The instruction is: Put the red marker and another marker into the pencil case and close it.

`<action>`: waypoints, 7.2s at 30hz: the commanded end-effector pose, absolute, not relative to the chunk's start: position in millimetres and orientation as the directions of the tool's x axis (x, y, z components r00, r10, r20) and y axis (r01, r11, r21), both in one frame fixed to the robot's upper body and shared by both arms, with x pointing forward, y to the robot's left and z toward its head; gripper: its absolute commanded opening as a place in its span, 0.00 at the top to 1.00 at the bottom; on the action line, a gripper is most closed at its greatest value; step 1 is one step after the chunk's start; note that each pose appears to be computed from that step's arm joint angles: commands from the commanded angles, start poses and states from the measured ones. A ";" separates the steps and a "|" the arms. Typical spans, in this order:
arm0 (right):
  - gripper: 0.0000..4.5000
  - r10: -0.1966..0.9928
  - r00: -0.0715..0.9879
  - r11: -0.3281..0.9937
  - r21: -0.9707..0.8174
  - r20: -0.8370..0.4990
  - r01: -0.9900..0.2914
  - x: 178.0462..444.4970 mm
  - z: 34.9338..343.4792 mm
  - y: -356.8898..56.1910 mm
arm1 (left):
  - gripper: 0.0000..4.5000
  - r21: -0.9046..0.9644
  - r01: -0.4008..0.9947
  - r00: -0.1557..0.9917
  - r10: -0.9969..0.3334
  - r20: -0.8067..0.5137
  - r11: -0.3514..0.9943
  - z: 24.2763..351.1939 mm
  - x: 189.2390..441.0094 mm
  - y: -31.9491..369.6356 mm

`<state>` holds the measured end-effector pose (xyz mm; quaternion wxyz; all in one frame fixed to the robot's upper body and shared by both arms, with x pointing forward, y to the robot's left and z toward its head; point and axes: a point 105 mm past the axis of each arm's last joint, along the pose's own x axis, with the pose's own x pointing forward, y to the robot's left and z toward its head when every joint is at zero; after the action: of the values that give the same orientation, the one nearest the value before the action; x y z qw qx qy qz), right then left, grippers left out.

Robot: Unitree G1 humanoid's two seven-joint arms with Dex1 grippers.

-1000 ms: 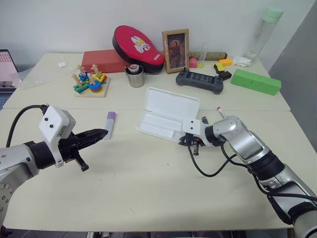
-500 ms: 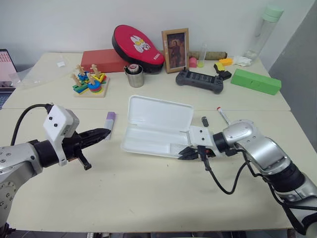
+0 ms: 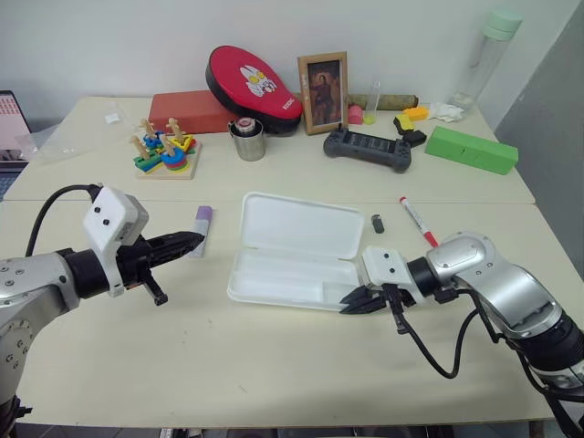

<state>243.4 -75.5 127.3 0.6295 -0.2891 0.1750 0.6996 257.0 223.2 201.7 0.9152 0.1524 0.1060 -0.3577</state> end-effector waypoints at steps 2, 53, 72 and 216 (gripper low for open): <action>1.00 0.765 -0.044 -0.164 -0.129 -0.642 -0.978 235.8 123.3 -72.9 | 1.00 0.253 0.694 0.718 -0.629 -0.298 0.674 211.0 258.1 221.0; 0.00 0.860 0.375 0.304 -0.243 -0.345 -0.921 288.1 206.2 -118.9 | 1.00 0.141 0.870 0.490 -0.792 -0.364 0.473 224.5 211.9 194.1; 0.00 0.369 0.825 0.804 -0.297 -0.429 -0.515 371.8 172.2 -205.6 | 1.00 0.278 0.893 0.423 -0.869 -0.255 0.353 261.0 227.4 151.3; 0.20 0.945 0.273 0.220 -0.271 -0.179 -0.937 285.9 263.8 -60.6 | 0.01 0.091 0.021 0.930 0.014 -0.366 0.996 143.6 355.0 258.1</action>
<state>292.2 -59.0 249.7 0.7817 -0.1546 0.0179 0.6039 353.4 253.6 136.1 0.9785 0.0537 0.1985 -0.0139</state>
